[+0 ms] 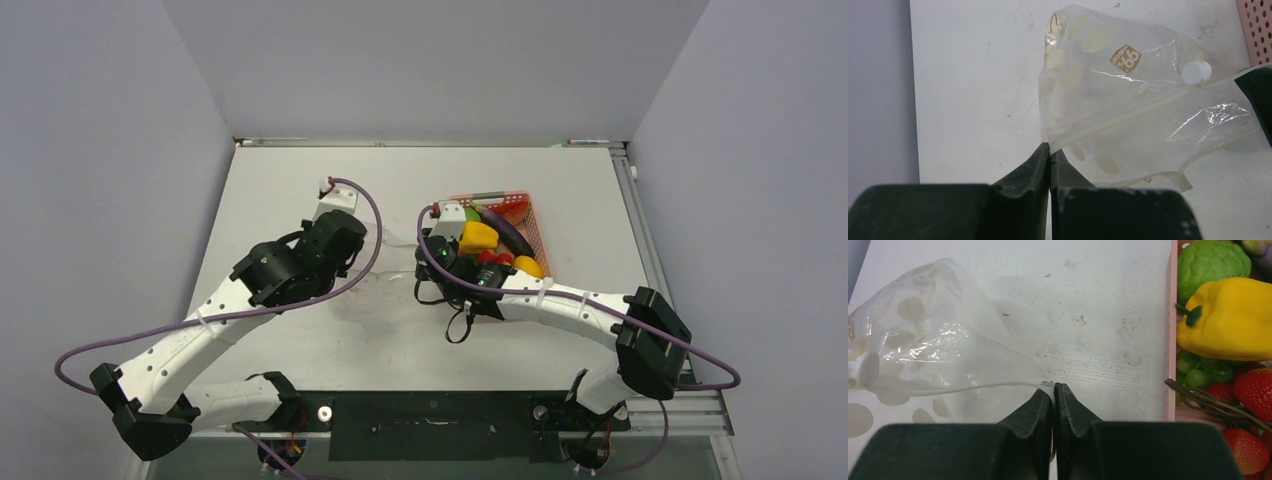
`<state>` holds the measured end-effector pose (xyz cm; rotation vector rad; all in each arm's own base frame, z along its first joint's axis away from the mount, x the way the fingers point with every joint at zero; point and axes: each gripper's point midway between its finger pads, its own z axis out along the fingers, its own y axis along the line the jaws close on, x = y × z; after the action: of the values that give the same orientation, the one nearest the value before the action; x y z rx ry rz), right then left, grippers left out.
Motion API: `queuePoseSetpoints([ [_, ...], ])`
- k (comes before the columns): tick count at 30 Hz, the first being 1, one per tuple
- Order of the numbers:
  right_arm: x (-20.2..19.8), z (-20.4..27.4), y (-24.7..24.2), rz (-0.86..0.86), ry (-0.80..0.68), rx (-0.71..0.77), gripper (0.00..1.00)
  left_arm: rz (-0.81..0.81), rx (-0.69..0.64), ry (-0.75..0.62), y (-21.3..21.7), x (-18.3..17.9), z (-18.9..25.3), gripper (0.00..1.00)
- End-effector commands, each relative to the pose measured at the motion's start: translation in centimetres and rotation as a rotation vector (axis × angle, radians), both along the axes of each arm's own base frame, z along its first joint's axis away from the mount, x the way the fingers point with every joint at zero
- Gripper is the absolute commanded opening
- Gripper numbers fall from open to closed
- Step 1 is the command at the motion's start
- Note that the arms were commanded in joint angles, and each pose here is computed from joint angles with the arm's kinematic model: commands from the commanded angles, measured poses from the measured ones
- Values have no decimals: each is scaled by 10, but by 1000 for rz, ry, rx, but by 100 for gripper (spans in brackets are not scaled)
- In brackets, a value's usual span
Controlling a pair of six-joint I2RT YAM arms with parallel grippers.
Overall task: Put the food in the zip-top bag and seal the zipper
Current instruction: Open the zipper of the food storage bag.
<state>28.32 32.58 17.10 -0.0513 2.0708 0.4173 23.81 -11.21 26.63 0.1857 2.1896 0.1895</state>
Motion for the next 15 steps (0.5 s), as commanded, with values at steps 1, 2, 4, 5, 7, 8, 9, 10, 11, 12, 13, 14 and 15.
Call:
queuePoseSetpoints([
  [1,13,-10,-2,34,30,28,5,18,33,-38,-4,12,-4,0],
  [2,15,-10,-3,42,32,27,5,11,32,-36,-6,14,-6,0],
  [4,15,-12,-3,72,33,19,7,-3,28,-33,-12,17,-12,0],
  [5,15,-11,-2,94,30,16,9,-9,33,-29,-14,18,-15,0],
  [7,13,-9,-2,120,25,10,14,-15,44,-19,-16,20,-23,0],
  [8,13,-8,-1,130,22,7,16,-24,45,-12,-19,20,-27,0],
  [9,12,-7,-1,136,19,7,18,-34,43,-7,-21,21,-31,0],
  [10,13,-6,-2,138,18,6,19,-43,36,-4,-24,21,-33,0],
  [11,13,-6,-2,144,18,5,20,-50,32,-2,-27,22,-35,0],
  [12,13,-5,-2,145,17,2,21,-53,31,-1,-28,22,-37,0],
  [13,13,-5,-2,147,16,1,22,-53,30,-2,-29,23,-37,0],
  [14,14,-3,-2,151,14,4,24,-55,30,-2,-29,24,-39,0],
  [15,13,-2,0,158,10,6,26,-58,26,-2,-30,24,-40,0],
])
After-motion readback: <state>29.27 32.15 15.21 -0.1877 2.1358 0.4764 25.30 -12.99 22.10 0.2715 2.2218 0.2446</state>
